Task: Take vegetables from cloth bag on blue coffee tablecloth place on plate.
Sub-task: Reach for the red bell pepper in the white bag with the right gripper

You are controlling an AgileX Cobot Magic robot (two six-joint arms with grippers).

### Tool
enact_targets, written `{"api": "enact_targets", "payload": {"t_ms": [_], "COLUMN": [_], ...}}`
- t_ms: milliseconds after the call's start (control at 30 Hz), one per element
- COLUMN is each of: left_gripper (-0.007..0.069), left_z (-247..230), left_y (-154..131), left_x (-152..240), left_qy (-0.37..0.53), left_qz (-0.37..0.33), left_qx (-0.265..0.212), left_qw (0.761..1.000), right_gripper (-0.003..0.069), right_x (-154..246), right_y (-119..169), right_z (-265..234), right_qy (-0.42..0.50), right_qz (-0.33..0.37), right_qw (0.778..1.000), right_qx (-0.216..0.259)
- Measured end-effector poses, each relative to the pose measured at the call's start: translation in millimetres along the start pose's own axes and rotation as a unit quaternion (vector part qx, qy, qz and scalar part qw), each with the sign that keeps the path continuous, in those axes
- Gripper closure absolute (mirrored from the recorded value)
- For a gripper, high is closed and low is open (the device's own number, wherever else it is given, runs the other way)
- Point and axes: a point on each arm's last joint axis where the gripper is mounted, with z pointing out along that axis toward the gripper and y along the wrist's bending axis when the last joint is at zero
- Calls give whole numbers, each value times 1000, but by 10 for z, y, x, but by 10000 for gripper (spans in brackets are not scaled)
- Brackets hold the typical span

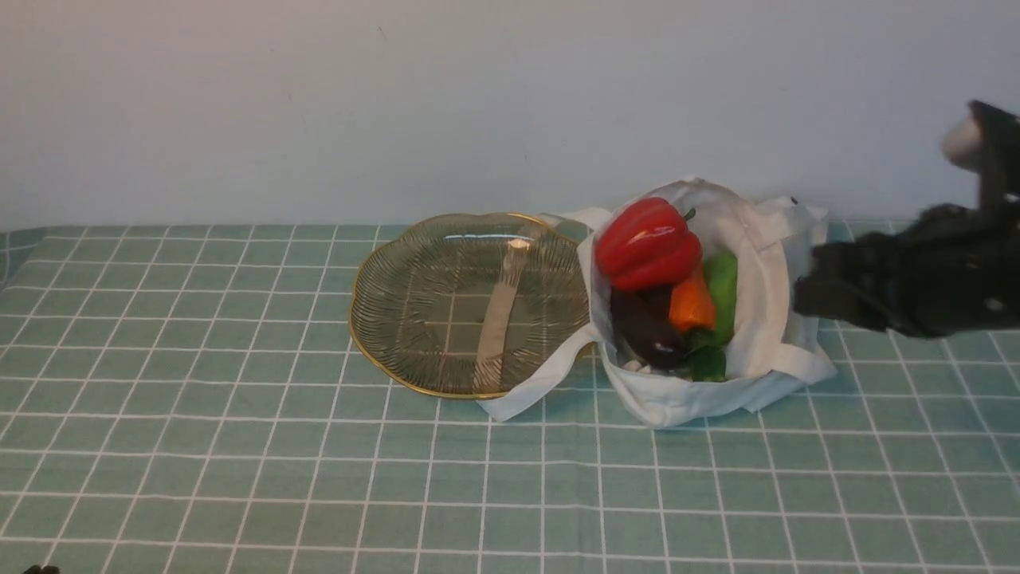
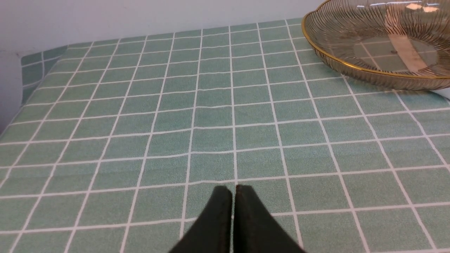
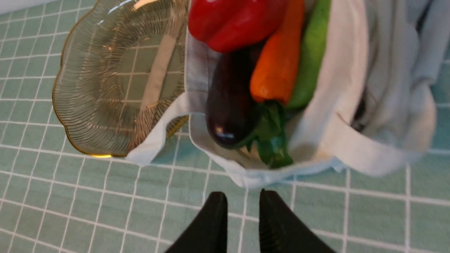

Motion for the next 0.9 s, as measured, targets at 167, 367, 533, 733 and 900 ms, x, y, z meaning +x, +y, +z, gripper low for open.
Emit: {"api": "enact_targets", "payload": {"t_ms": [167, 367, 533, 733, 900], "left_gripper": [630, 630, 630, 630, 630], "left_z": [0, 0, 0, 0, 0], "left_y": [0, 0, 0, 0, 0], "left_x": [0, 0, 0, 0, 0], "left_qy": [0, 0, 0, 0, 0], "left_qz": [0, 0, 0, 0, 0], "left_qx": [0, 0, 0, 0, 0], "left_qw": [1000, 1000, 1000, 1000, 1000], "right_gripper": [265, 57, 15, 11, 11], "right_x": [-369, -588, -703, -794, -767], "right_y": [65, -12, -62, -111, -175], "right_z": [560, 1095, 1409, 1608, 1751], "right_qy": [0, 10, 12, -12, -14], "right_qz": [1, 38, 43, 38, 35], "right_qw": [1000, 999, 999, 999, 999], "right_qx": [-3, 5, 7, 15, 25]}}
